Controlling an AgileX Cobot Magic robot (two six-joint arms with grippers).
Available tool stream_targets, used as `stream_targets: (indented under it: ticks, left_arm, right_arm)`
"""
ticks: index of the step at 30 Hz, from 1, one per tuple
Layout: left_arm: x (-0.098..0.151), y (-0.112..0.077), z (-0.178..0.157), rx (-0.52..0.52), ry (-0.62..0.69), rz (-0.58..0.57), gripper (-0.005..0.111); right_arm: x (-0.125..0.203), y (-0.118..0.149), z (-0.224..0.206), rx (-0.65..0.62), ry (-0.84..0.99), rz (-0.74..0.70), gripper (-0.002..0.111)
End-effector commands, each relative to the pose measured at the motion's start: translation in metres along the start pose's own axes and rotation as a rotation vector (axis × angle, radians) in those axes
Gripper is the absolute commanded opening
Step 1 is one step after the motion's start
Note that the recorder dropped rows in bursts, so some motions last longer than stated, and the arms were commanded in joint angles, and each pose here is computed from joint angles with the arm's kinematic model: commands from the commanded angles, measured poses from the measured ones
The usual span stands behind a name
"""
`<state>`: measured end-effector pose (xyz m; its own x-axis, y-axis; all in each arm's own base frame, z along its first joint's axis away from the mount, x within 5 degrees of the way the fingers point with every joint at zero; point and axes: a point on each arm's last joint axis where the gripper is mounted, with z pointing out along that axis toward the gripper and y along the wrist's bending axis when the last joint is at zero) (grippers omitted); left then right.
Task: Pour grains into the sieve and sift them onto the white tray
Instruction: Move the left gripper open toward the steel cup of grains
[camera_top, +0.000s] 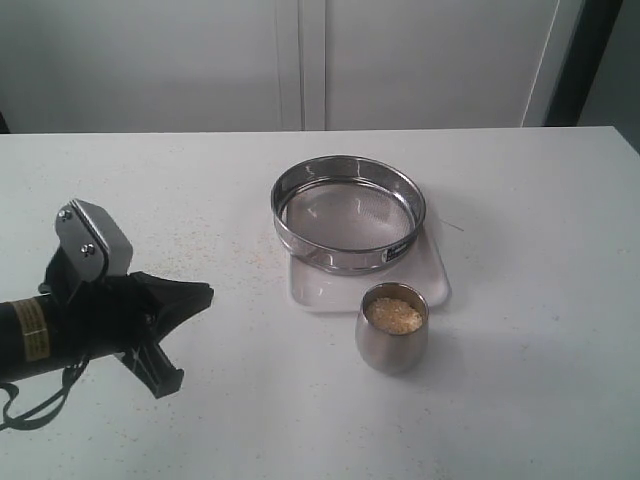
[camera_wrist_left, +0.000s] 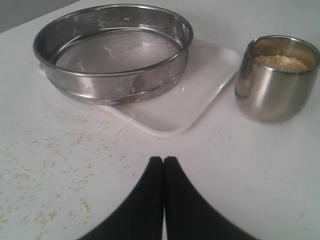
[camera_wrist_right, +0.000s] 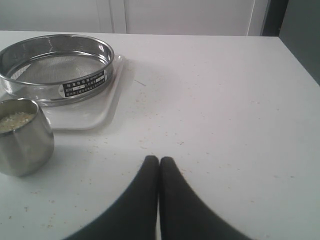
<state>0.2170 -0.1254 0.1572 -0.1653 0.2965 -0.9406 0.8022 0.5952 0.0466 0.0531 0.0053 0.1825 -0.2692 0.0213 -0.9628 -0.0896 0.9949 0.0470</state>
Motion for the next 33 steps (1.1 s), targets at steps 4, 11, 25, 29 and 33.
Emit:
stream_targets:
  ticks: [4,11,25,29,33]
  left_arm:
    - [-0.004,-0.009,0.03,0.078,-0.017,0.037,0.0]
    - [-0.006,-0.016,0.057,0.139,-0.026,0.055,0.0]
    - [-0.007,-0.028,0.098,0.201,-0.05,0.066,0.0]
    - [-0.006,-0.028,0.098,0.206,-0.051,0.063,0.0]
    - [-0.007,-0.028,0.098,0.212,-0.068,0.066,0.0]
  right_arm:
    - [0.0,-0.001,0.0,0.01,-0.016,0.0,0.0]
    - [0.0,-0.001,0.0,0.01,-0.016,0.0,0.0]
    - [0.0,-0.001,0.0,0.01,-0.016,0.0,0.0]
    - [0.0,-0.001,0.0,0.01,-0.016,0.0,0.0]
    - [0.0,-0.001,0.0,0.01,-0.016,0.0,0.0]
